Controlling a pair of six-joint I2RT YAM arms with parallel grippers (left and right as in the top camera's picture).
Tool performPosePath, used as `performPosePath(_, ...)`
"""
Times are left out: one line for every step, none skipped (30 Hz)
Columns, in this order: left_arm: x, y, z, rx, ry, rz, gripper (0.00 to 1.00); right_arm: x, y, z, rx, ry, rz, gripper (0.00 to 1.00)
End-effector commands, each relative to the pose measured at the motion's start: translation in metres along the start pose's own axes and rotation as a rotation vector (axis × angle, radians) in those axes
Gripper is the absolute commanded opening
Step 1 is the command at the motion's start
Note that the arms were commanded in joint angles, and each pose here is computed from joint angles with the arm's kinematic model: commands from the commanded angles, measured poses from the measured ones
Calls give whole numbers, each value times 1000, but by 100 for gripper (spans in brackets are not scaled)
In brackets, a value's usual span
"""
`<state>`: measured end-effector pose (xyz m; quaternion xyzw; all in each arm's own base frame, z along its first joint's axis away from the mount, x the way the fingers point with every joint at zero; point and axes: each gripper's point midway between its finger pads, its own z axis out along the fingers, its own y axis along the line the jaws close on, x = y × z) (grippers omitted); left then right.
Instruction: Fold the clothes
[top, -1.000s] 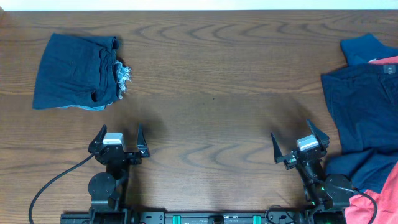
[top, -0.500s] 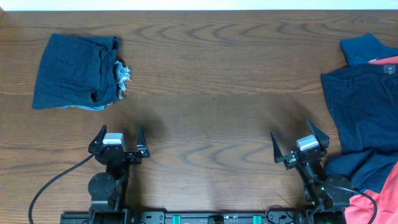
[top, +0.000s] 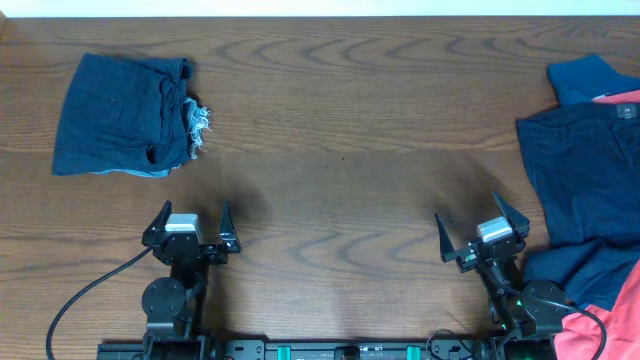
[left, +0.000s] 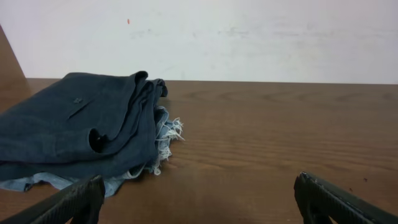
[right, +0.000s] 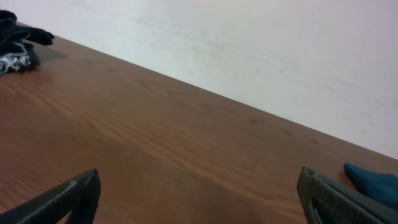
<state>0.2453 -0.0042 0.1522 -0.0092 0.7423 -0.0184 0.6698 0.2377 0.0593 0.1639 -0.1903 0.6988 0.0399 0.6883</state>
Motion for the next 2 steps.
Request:
performPosePath(15,4,0,-19,48,-5,98,2,-4,0,19,2,-12,99)
performPosePath(15,4,0,-19,48,-5,98,2,-4,0,19,2,-12,99)
